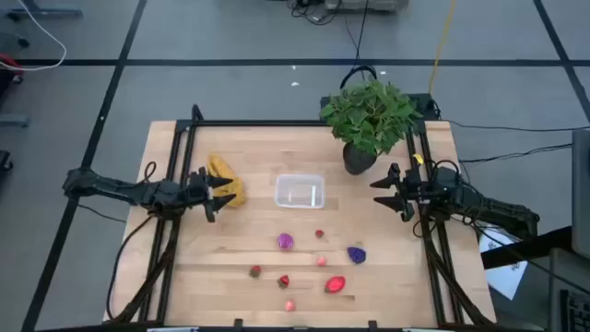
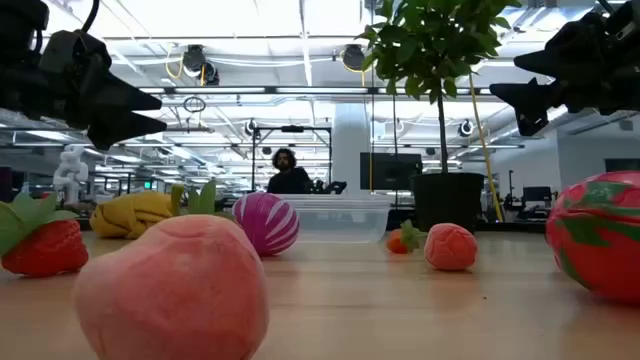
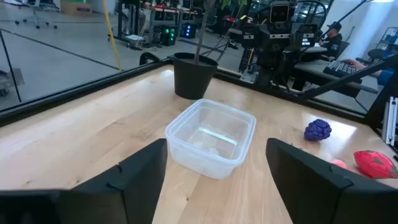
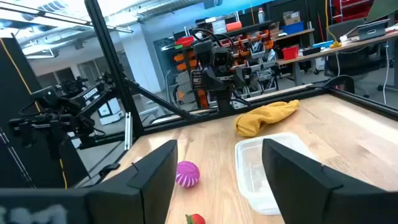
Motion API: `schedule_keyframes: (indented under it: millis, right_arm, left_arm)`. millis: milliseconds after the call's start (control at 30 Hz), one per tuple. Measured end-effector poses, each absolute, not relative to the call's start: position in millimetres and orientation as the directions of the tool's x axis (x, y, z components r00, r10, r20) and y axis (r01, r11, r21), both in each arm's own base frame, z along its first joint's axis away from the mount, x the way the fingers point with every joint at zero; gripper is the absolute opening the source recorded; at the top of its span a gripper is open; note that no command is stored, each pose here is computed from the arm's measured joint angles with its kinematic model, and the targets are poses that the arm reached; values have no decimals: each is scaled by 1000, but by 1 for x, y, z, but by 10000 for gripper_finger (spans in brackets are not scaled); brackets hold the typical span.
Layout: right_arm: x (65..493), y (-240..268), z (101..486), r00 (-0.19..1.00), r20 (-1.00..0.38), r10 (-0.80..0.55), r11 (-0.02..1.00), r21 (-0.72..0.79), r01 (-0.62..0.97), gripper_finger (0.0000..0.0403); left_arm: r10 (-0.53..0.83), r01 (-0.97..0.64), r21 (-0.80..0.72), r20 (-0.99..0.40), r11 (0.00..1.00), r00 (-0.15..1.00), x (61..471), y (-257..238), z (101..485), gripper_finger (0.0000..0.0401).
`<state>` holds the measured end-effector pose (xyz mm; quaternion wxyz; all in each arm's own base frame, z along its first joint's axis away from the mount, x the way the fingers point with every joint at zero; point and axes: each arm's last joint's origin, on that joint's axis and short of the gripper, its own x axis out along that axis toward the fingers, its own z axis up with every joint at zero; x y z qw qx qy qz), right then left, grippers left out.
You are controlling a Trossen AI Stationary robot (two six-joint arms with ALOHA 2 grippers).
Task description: Pick and placing Produce into tupperware
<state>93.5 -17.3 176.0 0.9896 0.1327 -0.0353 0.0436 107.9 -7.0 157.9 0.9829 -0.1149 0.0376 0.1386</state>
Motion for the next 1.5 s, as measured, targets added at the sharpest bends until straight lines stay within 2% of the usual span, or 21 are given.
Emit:
schedule_keyframes:
  millis: [1500]
  right_arm:
    - [94,-17,176,994,82,76,961,259,-95,226]
  left_arm:
    - [274,-291,-213,-105,933,956,108,-7,158,278]
